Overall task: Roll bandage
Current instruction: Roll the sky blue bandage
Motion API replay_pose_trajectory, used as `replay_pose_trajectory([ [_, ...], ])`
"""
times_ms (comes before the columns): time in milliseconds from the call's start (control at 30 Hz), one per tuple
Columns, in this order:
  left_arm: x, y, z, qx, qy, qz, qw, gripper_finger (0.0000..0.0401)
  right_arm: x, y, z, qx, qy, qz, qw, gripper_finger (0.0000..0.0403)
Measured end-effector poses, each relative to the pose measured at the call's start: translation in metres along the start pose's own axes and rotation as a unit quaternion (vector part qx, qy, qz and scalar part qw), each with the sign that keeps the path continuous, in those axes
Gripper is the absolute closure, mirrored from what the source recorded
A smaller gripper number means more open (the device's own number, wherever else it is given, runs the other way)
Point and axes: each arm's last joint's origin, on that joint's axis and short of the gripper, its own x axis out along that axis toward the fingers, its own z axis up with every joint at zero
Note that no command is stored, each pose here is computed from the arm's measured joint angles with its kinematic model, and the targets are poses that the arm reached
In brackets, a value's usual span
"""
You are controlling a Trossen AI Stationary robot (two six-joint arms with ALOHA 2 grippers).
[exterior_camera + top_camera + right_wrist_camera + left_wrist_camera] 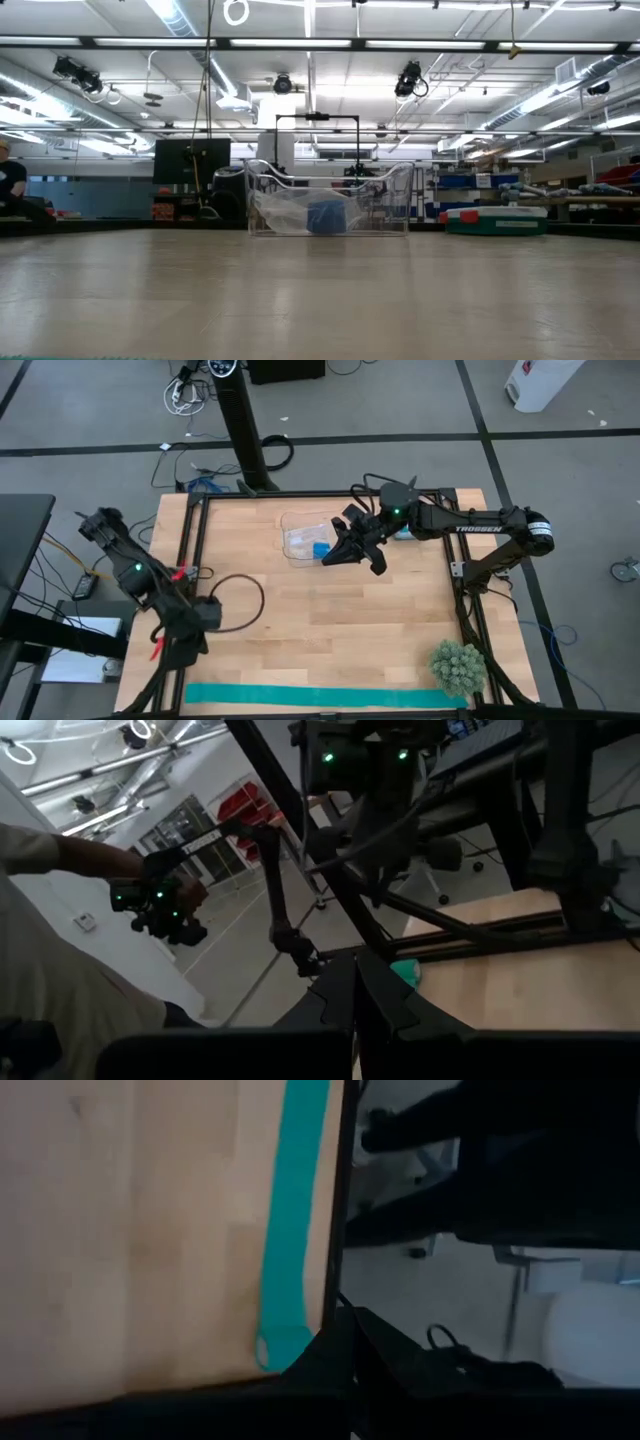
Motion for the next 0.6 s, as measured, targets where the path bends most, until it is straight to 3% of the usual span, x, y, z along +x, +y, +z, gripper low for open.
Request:
replay_pose_trajectory([
  [600,0.083,0.011,-0.047,-0.107,0.075,-0.04,0.991,0.0382,0.0,-0.001,-0.001,0.001,0.002,-0.002,1.0,0.0403],
])
